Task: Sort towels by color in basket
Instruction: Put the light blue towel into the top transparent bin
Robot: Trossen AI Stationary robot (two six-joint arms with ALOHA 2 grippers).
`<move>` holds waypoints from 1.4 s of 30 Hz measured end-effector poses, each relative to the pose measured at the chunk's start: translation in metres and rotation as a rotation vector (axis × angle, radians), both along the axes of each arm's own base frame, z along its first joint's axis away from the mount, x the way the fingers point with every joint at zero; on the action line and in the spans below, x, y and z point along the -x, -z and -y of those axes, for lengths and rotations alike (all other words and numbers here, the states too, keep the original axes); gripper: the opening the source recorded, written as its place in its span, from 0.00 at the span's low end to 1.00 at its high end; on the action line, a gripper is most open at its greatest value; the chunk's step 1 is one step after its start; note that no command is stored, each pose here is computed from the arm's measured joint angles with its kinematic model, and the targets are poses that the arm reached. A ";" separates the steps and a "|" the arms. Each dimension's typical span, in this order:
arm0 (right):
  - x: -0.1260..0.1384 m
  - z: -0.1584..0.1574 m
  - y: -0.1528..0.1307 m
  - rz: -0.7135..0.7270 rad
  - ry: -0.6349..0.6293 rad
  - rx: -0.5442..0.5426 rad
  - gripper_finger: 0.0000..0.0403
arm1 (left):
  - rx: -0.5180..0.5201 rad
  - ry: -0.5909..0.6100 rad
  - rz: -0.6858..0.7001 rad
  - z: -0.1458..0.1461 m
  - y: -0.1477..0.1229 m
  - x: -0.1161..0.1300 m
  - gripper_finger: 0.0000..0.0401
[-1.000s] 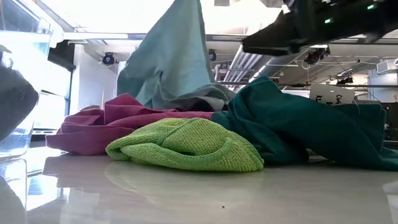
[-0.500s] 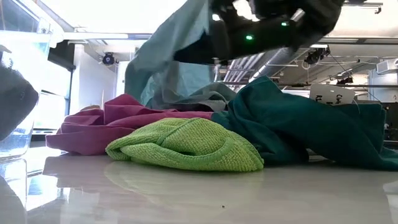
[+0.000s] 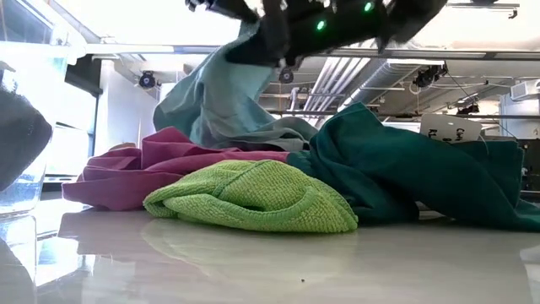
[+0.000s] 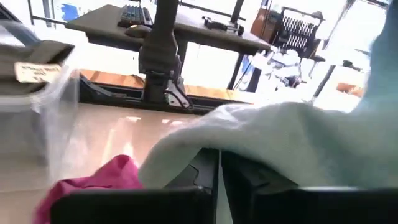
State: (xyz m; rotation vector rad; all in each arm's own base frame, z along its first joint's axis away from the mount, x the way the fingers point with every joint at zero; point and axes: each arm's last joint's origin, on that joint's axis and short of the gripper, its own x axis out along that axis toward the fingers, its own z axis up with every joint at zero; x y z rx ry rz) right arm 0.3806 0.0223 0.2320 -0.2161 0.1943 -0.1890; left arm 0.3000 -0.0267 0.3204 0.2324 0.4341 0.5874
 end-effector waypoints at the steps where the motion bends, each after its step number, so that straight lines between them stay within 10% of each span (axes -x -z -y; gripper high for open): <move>1: 0.005 -0.001 -0.006 -0.021 0.001 -0.001 0.04 | 0.014 -0.007 -0.017 0.000 0.006 0.001 0.00; 14: 0.051 -0.002 -0.015 -0.380 0.063 -0.058 0.10 | 0.164 -0.146 -0.048 -0.018 0.079 0.017 0.00; 29: 0.001 0.053 0.048 -0.366 0.029 -0.149 0.71 | 0.280 -0.010 0.111 -0.049 0.076 0.018 0.32; 35: -0.025 0.060 0.072 -0.439 0.026 -0.090 0.63 | 0.202 0.058 0.174 -0.045 0.042 0.031 0.41; 42: -0.039 0.070 0.097 -0.549 0.056 -0.133 0.29 | 0.158 0.121 0.156 -0.022 0.022 0.059 0.42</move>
